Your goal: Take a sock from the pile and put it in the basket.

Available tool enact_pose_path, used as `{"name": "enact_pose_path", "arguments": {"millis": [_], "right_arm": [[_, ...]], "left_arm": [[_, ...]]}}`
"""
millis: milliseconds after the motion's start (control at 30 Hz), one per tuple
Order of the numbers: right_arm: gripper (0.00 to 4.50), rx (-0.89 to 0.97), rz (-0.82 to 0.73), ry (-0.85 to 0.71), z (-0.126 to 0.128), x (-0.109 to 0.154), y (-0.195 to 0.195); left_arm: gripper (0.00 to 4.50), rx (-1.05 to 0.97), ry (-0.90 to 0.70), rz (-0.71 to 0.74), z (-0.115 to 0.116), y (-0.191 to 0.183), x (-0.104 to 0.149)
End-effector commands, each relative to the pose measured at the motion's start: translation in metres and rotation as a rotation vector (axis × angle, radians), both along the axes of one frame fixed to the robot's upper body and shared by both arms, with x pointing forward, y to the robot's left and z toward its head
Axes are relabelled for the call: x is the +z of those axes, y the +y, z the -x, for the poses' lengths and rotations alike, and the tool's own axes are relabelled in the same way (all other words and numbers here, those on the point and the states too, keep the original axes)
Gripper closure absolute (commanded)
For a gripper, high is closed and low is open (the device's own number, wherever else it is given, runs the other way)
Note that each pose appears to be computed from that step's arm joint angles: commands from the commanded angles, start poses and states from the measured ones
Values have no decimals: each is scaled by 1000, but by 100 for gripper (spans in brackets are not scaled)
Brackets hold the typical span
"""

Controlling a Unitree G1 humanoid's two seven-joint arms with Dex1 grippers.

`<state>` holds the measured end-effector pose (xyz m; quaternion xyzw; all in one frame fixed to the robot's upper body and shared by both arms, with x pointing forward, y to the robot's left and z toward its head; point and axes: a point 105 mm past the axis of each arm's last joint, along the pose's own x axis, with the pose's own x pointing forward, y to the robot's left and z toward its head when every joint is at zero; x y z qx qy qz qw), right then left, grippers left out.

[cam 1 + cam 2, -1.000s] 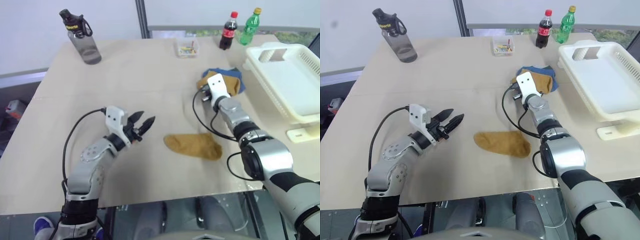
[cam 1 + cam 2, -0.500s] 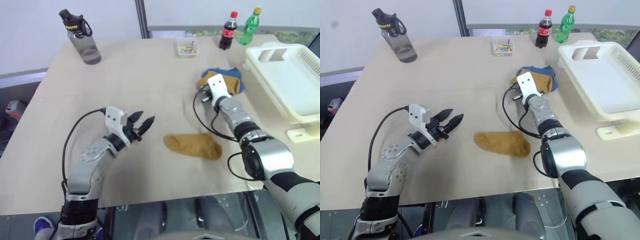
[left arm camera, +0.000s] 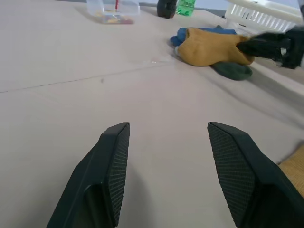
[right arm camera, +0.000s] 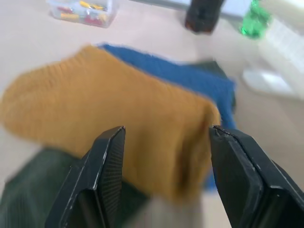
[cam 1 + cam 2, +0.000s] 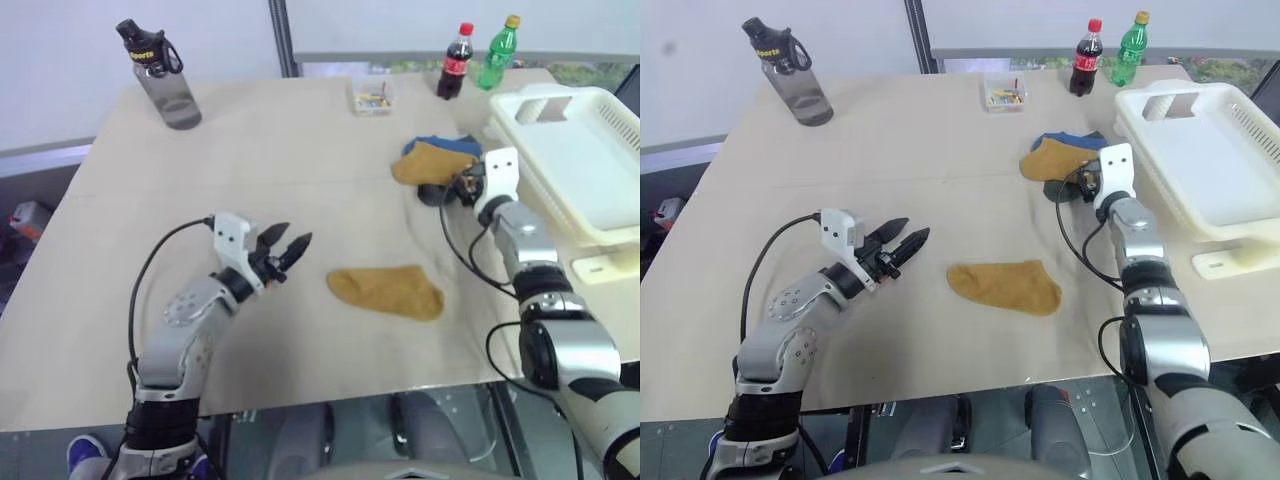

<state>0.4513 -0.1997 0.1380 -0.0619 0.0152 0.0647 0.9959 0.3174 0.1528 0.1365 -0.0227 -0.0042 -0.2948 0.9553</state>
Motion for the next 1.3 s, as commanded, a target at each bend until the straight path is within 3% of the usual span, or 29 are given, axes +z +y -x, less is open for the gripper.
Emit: {"name": "enact_pose_path", "arguments": {"millis": [33,400,533,633,900,1000,1067,1200,1300], "right_arm": [[163,-34,-26,-45,3,19,-12],[163,-65,-93,-14,-7,17,-17],[287,-71,-93,7,-10,12,-16],[443,-78,-98,18,-11,8,-19],[447,-55,-147,10,-11,11,-18],[447,12,-285,8,-9,20,-4],[447,85,-475,32,-2,30,14],[447,234,-713,121,28,45,54],[447,381,-868,245,65,50,98]], "left_arm": [[173,-41,-48,1,-1,-6,11],[173,-62,-59,-11,-7,-5,15],[173,-62,-64,-13,-8,-5,16],[173,-60,-65,-15,-8,-4,17],[173,-59,-65,-17,-8,-3,17],[173,-62,-62,-15,-9,-4,16],[173,-64,-59,-11,-10,-4,16],[173,-71,-52,-3,-10,-5,16],[173,-85,-43,2,-12,-8,14]]}}
